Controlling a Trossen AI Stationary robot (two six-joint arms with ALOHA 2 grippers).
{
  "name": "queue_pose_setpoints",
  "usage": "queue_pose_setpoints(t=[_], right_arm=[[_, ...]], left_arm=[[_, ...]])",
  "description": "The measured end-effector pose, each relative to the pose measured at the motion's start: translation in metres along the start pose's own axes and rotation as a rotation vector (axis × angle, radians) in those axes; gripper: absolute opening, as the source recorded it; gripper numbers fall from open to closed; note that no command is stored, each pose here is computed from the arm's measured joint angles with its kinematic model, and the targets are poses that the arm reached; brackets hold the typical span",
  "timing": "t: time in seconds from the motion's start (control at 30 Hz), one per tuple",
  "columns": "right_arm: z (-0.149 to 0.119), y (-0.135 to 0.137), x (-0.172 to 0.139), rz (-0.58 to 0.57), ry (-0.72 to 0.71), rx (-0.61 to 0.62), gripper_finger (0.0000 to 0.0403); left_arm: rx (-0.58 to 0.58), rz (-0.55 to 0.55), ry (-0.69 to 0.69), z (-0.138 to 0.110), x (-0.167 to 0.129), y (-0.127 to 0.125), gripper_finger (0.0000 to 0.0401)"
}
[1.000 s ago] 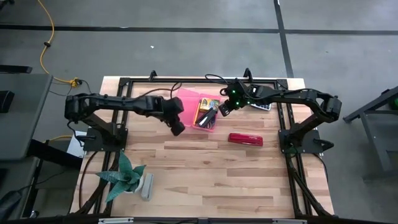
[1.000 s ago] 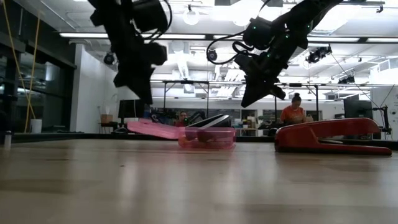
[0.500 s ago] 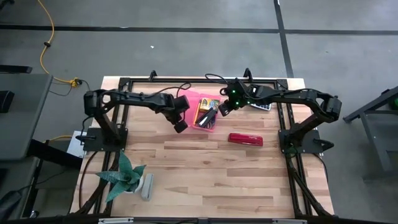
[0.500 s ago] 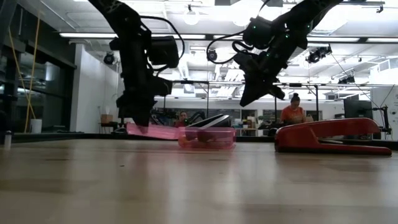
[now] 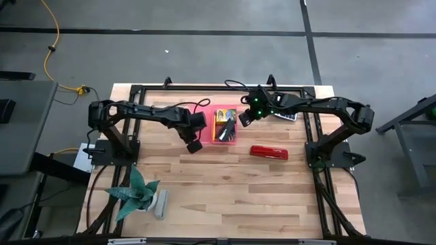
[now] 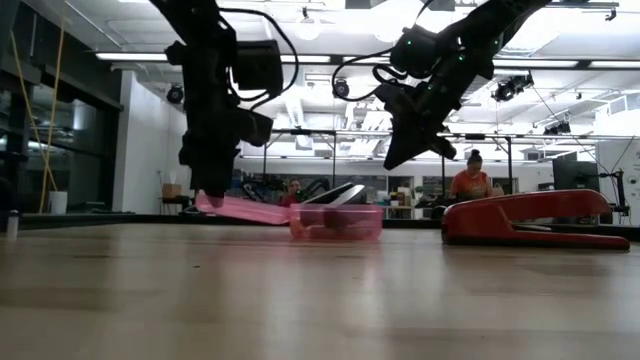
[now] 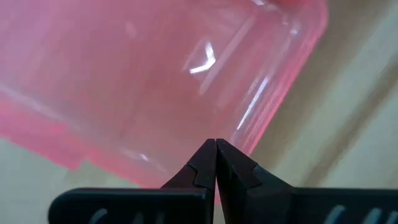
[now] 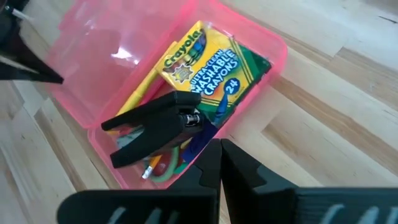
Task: Pack school essentials
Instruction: Adjust the pink supply box on the table, then return to Home Position
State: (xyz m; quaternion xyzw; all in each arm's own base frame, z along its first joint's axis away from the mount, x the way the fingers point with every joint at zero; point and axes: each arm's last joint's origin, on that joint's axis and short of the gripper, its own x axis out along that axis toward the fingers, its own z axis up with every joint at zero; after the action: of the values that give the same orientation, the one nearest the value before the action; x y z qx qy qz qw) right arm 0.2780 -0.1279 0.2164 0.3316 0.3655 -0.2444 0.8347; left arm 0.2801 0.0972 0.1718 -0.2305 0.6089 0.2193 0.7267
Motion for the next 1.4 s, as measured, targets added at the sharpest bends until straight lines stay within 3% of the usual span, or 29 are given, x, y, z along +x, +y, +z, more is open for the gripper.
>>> queue_pose_setpoints(t=[0.17, 0.37, 0.5, 0.67, 0.87, 1.13, 1.3, 1.4], right_arm=[[0.001, 0.001, -0.002, 0.006, -0.014, -0.015, 0.0000], [0.007, 0.007, -0.035, 0.020, -0.132, -0.103, 0.0000], [0.006, 0.015, -0.073, 0.073, -0.226, -0.150, 0.0000], [-0.007, 0.037, -0.119, 0.195, -0.337, -0.247, 0.0000], [-0.031, 0.063, -0.160, 0.320, -0.449, -0.361, 0.0000], [-0.042, 0.072, -0.190, 0.401, -0.579, -0.396, 0.0000], [-0.044, 0.070, -0.199, 0.435, -0.600, -0.397, 0.0000], [-0.046, 0.070, -0.200, 0.459, -0.585, -0.434, 0.0000]], left_arm=[[0.019, 0.040, -0.049, 0.000, -0.005, -0.003, 0.0000], [0.014, 0.041, -0.244, 0.001, -0.048, 0.011, 0.0000], [0.034, -0.050, -0.575, 0.001, -0.098, 0.015, 0.0000], [0.191, -0.295, -1.050, -0.017, -0.152, 0.007, 0.0000], [0.242, -0.528, -1.393, -0.054, -0.168, 0.001, 0.0000], [0.213, -0.571, -1.468, -0.070, -0.167, 0.005, 0.0000], [0.209, -0.578, -1.373, -0.074, -0.160, 0.002, 0.0000], [0.212, -0.527, -1.328, -0.085, -0.156, 0.000, 0.0000]])
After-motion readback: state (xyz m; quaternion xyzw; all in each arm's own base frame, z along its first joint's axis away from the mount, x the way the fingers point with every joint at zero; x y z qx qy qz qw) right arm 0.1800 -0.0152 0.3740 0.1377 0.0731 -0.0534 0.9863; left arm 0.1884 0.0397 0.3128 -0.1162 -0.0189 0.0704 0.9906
